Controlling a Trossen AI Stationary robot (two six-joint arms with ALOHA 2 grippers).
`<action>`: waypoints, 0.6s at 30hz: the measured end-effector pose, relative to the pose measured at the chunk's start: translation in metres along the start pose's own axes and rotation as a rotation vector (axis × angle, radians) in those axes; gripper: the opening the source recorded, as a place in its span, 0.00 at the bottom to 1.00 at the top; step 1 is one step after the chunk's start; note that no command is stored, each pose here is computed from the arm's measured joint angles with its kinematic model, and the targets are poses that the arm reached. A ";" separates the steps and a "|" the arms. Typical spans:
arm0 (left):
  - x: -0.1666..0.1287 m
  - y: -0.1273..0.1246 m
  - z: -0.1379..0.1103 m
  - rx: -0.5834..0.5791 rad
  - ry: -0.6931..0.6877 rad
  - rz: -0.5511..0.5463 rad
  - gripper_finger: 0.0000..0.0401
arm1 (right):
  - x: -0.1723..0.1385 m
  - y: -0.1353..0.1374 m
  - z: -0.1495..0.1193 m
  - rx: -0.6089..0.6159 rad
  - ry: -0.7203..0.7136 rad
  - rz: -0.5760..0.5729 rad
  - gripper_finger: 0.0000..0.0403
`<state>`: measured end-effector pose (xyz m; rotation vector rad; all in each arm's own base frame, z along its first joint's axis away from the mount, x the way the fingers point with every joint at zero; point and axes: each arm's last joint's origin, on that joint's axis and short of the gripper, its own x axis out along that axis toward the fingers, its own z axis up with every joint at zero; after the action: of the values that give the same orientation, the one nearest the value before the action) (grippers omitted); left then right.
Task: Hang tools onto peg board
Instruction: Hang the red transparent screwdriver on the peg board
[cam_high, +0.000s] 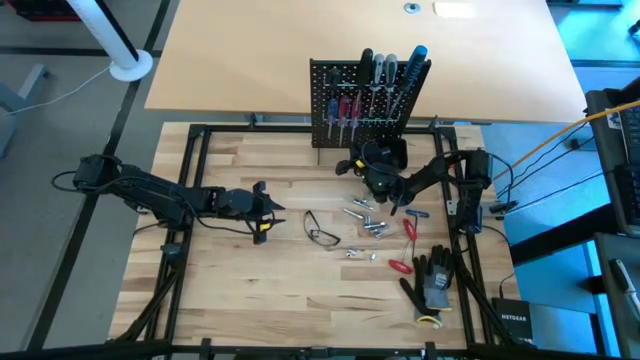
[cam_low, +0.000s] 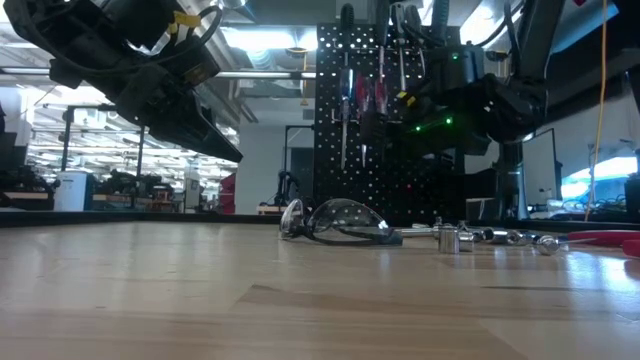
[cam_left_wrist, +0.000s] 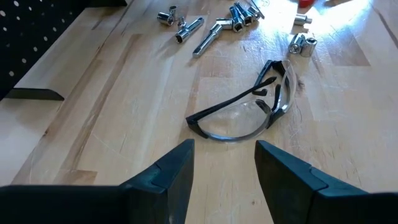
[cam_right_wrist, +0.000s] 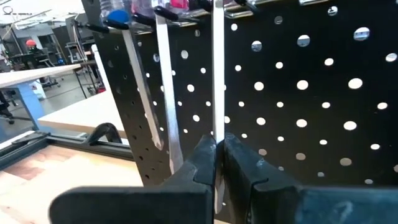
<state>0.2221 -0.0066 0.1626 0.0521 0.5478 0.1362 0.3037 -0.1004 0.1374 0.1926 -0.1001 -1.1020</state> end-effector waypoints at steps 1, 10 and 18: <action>0.000 0.000 0.000 0.000 0.000 0.000 0.40 | 0.000 0.000 0.000 -0.001 -0.001 -0.008 0.04; 0.000 0.000 -0.001 -0.002 0.005 0.000 0.40 | 0.000 -0.002 -0.001 -0.005 -0.005 -0.057 0.09; 0.000 0.000 0.000 -0.002 0.004 0.000 0.40 | 0.000 -0.003 -0.003 -0.015 0.003 -0.069 0.20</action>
<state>0.2219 -0.0066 0.1623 0.0499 0.5520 0.1370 0.3015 -0.1014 0.1341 0.1857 -0.0831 -1.1706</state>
